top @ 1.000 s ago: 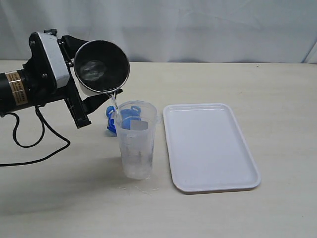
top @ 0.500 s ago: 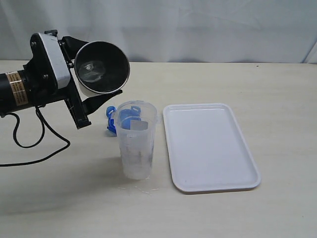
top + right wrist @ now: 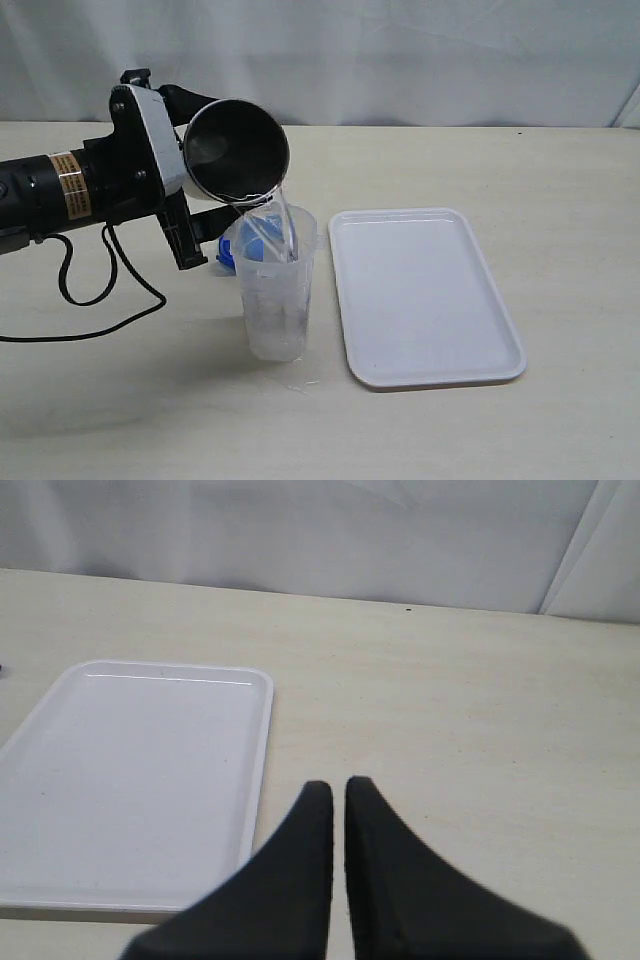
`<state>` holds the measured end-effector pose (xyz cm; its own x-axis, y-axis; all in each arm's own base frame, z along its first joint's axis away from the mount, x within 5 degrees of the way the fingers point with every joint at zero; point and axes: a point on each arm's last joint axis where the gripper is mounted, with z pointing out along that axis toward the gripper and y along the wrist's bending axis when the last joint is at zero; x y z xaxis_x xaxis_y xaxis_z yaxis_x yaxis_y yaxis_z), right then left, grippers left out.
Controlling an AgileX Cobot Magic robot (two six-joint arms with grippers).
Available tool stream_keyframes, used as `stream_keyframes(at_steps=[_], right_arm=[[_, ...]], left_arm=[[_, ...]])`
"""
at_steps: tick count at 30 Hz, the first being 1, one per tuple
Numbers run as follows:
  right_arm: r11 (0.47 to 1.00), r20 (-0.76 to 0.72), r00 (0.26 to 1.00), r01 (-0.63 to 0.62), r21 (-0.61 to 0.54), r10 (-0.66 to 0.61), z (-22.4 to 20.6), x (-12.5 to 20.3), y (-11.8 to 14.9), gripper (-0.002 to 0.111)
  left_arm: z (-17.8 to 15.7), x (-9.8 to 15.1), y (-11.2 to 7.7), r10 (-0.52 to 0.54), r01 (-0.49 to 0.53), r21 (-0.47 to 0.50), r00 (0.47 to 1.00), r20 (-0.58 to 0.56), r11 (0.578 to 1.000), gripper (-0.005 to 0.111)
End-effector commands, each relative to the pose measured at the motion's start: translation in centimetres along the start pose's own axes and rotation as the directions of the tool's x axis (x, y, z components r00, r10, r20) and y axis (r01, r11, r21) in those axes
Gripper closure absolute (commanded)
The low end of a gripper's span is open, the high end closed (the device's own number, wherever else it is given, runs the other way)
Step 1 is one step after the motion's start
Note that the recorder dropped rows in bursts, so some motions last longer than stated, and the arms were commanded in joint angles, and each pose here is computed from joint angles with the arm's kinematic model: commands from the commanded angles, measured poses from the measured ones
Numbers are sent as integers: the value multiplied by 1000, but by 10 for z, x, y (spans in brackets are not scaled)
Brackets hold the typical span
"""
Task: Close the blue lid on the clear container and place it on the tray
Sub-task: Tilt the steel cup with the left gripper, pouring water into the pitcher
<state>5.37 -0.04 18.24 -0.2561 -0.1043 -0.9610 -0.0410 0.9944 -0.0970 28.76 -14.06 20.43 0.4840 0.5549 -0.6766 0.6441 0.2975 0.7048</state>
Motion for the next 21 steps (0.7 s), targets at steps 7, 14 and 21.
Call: stream_keyframes(at_steps=[7, 14, 21], right_arm=[[1000, 4, 1000, -8, 1, 8, 0, 0, 0, 104], [1000, 4, 1000, -8, 1, 8, 0, 0, 0, 104], [1000, 4, 1000, -8, 1, 8, 0, 0, 0, 104]], left_arm=[[0, -8, 10, 44, -42, -59, 999, 22, 997, 107], [0, -7, 11, 110, -108, -69, 994, 13, 992, 107], [-1, -6, 12, 168, -168, -85, 986, -7, 982, 107]])
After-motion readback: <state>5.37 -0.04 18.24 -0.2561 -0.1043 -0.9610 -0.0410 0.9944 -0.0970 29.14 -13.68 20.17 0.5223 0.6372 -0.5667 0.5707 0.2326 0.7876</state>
